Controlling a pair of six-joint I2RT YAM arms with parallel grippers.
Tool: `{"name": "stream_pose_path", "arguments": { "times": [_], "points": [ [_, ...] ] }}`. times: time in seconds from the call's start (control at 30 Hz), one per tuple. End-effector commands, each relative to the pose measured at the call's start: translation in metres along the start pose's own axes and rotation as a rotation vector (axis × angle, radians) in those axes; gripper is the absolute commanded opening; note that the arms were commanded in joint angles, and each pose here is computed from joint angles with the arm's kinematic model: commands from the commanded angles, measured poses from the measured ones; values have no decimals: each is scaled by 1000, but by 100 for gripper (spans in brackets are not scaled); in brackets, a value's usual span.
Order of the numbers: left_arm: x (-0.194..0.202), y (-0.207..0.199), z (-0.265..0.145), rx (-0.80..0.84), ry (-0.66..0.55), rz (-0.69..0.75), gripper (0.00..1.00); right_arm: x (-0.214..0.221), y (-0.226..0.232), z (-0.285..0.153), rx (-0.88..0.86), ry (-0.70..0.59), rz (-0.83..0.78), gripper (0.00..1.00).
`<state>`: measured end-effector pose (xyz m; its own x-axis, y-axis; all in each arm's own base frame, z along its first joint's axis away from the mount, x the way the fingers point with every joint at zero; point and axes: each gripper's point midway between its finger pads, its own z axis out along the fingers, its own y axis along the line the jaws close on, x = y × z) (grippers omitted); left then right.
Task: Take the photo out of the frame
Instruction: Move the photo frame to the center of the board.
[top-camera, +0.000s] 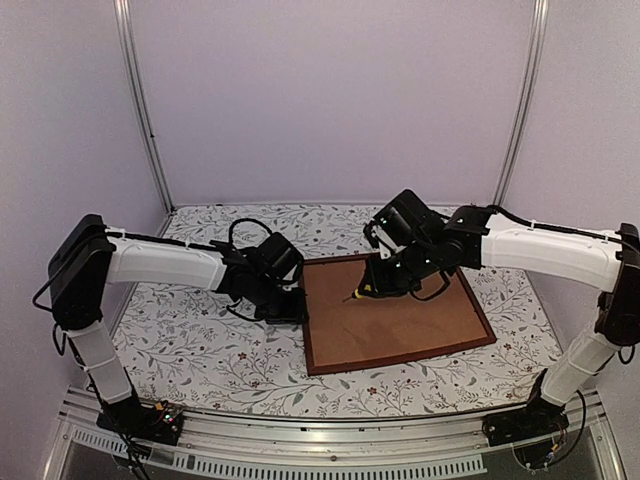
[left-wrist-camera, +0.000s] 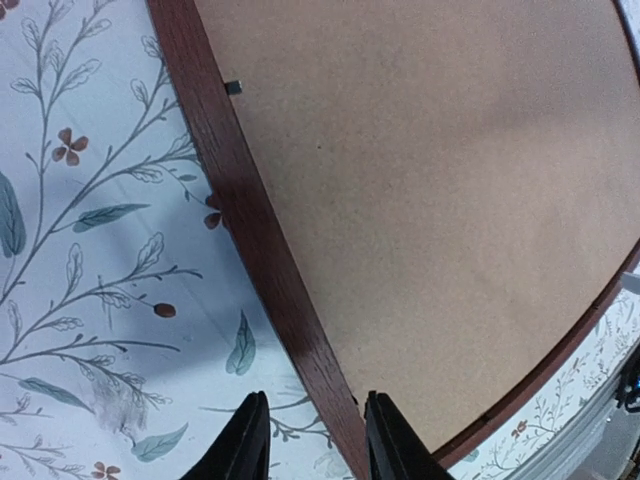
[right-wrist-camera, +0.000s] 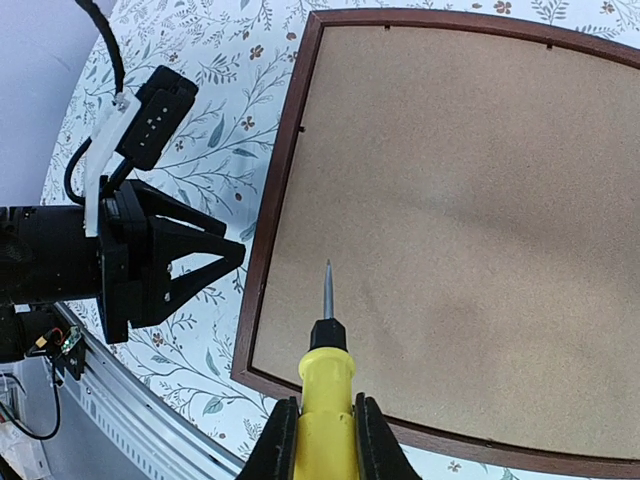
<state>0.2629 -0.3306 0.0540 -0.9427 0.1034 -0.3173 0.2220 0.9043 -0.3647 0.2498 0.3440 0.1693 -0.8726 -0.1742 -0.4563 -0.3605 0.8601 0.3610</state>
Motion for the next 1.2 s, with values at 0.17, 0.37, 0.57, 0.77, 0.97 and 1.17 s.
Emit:
{"name": "stream_pose_path", "arguments": {
  "times": [0.17,0.37,0.57,0.77,0.97,1.17],
  "points": [
    [-6,17,27,-133,40,33,36,2,-8,-18,-69,-56,27,0],
    [-5,17,36,-141,53,42,36,8,-12,-17,-78,-54,42,0],
    [3,17,42,-135,69,49,29,11,-10,-12,-100,-46,51,0],
    [14,10,50,-122,89,62,27,12,-8,-7,-108,-33,44,0],
    [22,1,54,-113,104,84,22,14,-9,-6,-106,-29,44,0],
    [37,-8,52,-100,125,107,20,17,-12,-4,-96,-25,48,0]
  ]
}}
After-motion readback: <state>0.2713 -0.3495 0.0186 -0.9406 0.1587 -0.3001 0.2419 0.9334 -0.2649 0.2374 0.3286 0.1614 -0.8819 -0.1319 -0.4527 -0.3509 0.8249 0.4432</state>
